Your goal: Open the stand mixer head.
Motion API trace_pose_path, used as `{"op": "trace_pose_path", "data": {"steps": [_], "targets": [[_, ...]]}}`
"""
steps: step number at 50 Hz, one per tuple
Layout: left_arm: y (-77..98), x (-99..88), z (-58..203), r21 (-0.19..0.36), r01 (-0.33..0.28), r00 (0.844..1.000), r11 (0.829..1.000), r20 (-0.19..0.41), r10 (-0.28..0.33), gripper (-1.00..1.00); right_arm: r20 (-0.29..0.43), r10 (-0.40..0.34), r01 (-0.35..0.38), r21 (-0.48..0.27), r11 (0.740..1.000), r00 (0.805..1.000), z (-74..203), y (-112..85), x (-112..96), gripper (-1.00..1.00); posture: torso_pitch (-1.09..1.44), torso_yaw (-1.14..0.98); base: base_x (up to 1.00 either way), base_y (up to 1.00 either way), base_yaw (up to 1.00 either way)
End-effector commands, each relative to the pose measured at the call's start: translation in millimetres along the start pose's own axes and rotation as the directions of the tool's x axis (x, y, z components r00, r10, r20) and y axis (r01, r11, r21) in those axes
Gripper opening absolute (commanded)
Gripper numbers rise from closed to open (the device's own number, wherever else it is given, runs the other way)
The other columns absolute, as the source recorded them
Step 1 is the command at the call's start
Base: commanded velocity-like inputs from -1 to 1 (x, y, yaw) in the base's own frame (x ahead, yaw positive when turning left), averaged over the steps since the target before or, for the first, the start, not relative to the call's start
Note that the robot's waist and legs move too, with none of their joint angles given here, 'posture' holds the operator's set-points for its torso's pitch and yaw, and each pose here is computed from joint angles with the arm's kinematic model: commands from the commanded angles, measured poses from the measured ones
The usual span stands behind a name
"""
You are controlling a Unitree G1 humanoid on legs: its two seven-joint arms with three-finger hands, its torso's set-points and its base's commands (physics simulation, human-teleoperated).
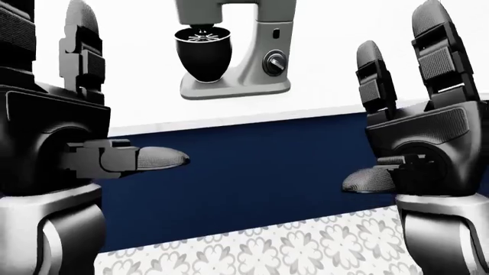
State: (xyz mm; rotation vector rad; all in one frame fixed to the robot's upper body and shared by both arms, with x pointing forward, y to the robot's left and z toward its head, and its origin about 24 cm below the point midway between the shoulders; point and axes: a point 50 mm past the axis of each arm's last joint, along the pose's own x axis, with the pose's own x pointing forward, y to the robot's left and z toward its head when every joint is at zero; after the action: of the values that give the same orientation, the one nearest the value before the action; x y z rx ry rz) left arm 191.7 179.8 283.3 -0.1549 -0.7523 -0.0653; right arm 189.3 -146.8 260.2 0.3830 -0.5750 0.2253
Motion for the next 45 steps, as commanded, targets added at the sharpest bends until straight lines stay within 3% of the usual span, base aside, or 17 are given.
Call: {"op": "trace_pose_path", "data": {"steps": [1, 25, 45], "targets": [[-2.5, 0.2, 12.8, 0.007, 0.014, 0.997, 1.0, 0.082, -0.015, 1.0, 0.072, 0.034, -0.034, -0.006, 0.999, 0.997, 10.6, 5.7, -0.8, 1.0, 0.0, 0.0, 0.0, 0.0, 0.0], [-2.9, 0.6, 12.2, 0.005, 0.014, 0.997, 1.0, 0.081, -0.015, 1.0, 0.093, 0.038, -0.037, -0.013, 0.999, 0.995, 12.0, 6.0, -0.2, 1.0, 0.0, 0.0, 0.33, 0.0, 0.0], [-2.5, 0.5, 11.0, 0.008, 0.013, 0.997, 1.0, 0.079, -0.014, 1.0, 0.069, 0.039, -0.036, -0.042, 0.998, 0.997, 7.9, 5.3, -1.3, 1.0, 0.0, 0.0, 0.32, 0.0, 0.0]]}}
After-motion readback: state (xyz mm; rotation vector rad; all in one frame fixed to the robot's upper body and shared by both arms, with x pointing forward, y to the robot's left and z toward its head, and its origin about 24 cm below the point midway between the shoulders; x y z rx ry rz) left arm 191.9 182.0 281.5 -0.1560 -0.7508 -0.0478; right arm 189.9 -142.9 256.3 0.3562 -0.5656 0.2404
